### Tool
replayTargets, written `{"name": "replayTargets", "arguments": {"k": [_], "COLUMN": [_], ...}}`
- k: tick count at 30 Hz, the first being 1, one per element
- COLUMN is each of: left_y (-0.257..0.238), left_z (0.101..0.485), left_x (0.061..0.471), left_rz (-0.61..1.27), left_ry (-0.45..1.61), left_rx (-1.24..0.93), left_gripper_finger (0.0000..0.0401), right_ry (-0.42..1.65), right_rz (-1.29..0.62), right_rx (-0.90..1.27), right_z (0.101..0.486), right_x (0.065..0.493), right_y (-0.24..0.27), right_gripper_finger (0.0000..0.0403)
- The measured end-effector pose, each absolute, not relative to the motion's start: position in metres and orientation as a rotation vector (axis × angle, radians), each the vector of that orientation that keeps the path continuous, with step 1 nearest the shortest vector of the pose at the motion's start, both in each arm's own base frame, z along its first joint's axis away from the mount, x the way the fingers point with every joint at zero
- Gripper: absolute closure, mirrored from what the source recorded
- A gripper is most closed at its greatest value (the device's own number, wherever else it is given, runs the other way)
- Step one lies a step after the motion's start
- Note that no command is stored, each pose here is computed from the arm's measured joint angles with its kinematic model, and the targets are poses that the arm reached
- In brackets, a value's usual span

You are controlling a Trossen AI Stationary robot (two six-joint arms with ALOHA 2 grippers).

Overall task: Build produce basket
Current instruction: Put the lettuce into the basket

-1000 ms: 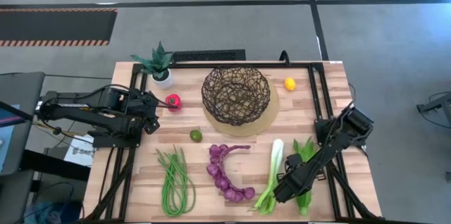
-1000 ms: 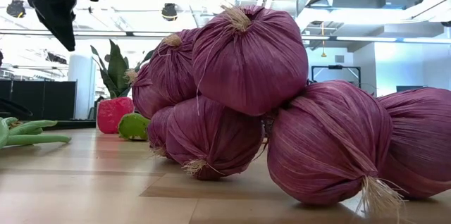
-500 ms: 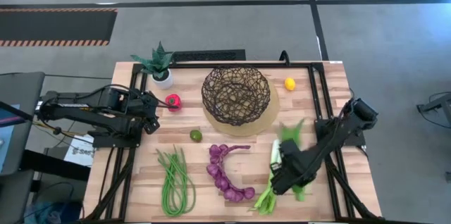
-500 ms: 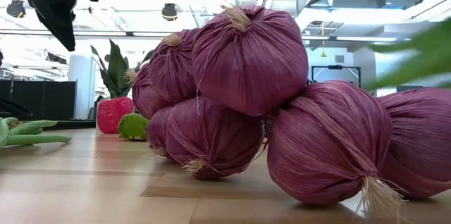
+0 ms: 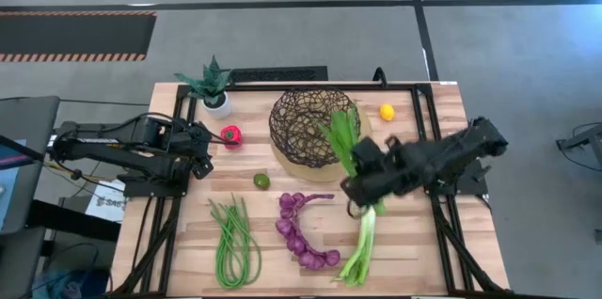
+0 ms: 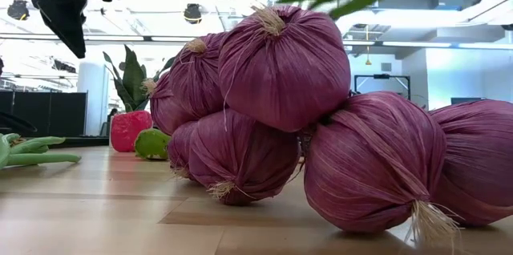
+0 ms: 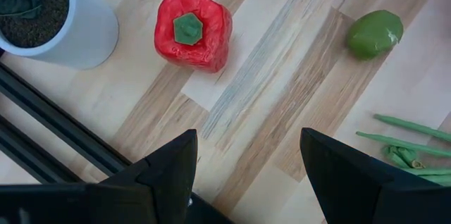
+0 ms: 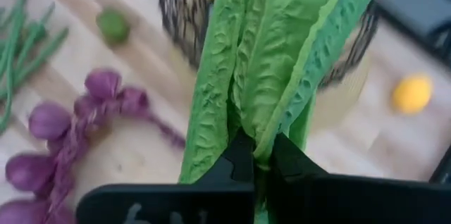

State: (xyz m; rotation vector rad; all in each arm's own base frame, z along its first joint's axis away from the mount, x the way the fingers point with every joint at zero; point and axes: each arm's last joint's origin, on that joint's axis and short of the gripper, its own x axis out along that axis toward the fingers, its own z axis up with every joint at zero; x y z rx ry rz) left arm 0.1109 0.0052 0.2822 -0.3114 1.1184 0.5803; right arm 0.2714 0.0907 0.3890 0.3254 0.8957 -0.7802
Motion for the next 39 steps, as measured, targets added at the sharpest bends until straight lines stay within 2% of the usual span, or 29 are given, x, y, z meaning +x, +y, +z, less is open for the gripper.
{"name": "replayTargets", "arguments": {"k": [5,10,13,17,24,30,34,39], "left_y": [0.005,0.005,0.005,0.005,0.005,0.005,0.005,0.005], "left_z": [0.282,0.282,0.282,0.282,0.282,0.282,0.282,0.282], "left_x": [0.111,0.111,0.111,0.111,0.111,0.111,0.111,0.111], "left_rz": [0.584,0.585,0.585,0.600,0.606,0.601,0.591,0.585], "left_ry": [1.117,1.116,1.114,1.104,1.101,1.104,1.108,1.111], "left_rx": [-0.316,-0.317,-0.318,-0.329,-0.336,-0.329,-0.312,-0.303], "left_gripper_finger": [0.0163,0.0163,0.0163,0.0163,0.0163,0.0163,0.0163,0.0163], "right_ry": [0.771,0.588,0.529,0.552,0.672,0.670,0.560,0.375], "right_rz": [-0.776,-0.891,-0.997,-1.118,-1.243,-1.304,-1.270,-1.123], "right_rx": [0.163,-0.047,-0.143,-0.250,-0.245,-0.151,-0.123,-0.180], "right_z": [0.417,0.434,0.434,0.411,0.336,0.295,0.299,0.346], "right_x": [0.288,0.310,0.327,0.355,0.402,0.414,0.419,0.415], "right_y": [0.049,0.016,0.003,-0.009,-0.040,-0.064,-0.059,-0.049], "right_gripper_finger": [0.0394,0.0397,0.0397,0.0397,0.0398,0.0399,0.0400,0.0400]}}
